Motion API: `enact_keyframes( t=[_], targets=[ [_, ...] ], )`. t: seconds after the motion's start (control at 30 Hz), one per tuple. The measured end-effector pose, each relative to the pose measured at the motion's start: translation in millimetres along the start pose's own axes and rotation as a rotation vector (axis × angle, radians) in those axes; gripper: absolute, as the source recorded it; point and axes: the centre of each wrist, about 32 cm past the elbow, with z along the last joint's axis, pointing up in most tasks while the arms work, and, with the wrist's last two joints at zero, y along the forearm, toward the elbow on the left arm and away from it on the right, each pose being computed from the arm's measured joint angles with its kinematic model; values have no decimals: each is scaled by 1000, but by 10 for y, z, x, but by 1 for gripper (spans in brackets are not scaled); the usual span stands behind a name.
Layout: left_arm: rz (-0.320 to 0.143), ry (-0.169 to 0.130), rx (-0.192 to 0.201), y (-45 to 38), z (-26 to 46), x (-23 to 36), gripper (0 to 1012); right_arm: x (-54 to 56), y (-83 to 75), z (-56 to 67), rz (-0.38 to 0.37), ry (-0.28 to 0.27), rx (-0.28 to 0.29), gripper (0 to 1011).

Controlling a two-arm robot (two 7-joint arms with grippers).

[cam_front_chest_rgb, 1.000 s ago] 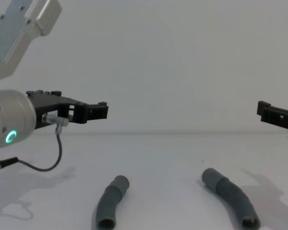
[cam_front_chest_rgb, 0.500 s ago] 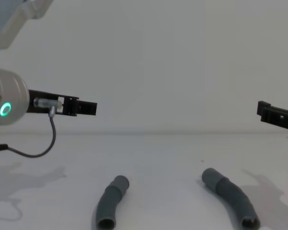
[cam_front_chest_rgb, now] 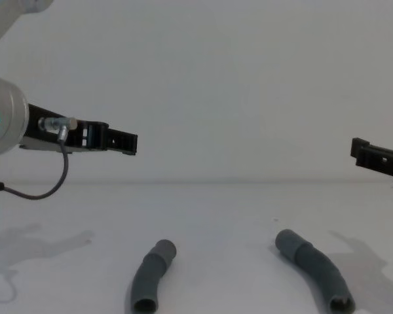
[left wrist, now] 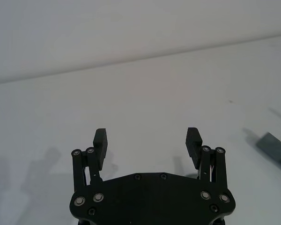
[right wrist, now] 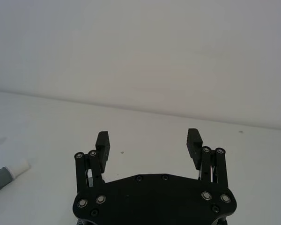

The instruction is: Use both hands to pick up one end of the pipe from the table, align the ends, and insert them.

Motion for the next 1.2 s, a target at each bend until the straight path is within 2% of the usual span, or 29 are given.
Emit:
enact_keyframes(
  t=[0.1, 0.17, 0.33, 0.5, 0.83, 1.2],
  targets=[
    [-30, 4, 15, -3, 10, 41, 1001, 0, 0, 0, 0, 0, 0, 1000],
    [-64, 8, 35, -8, 18, 88, 1001, 0, 0, 0, 0, 0, 0, 1000],
    [-103, 21, 72, -15, 17, 134, 1001, 0, 0, 0, 0, 0, 0, 1000],
    [-128, 34, 104, -21, 5, 155, 1001, 0, 0, 0, 0, 0, 0, 1000],
    [-149, 65, 171, -16, -91, 128, 1001, 0, 0, 0, 0, 0, 0, 1000],
    [-135, 83, 205, 1, -178, 66, 1001, 0, 0, 0, 0, 0, 0, 1000]
  ],
)
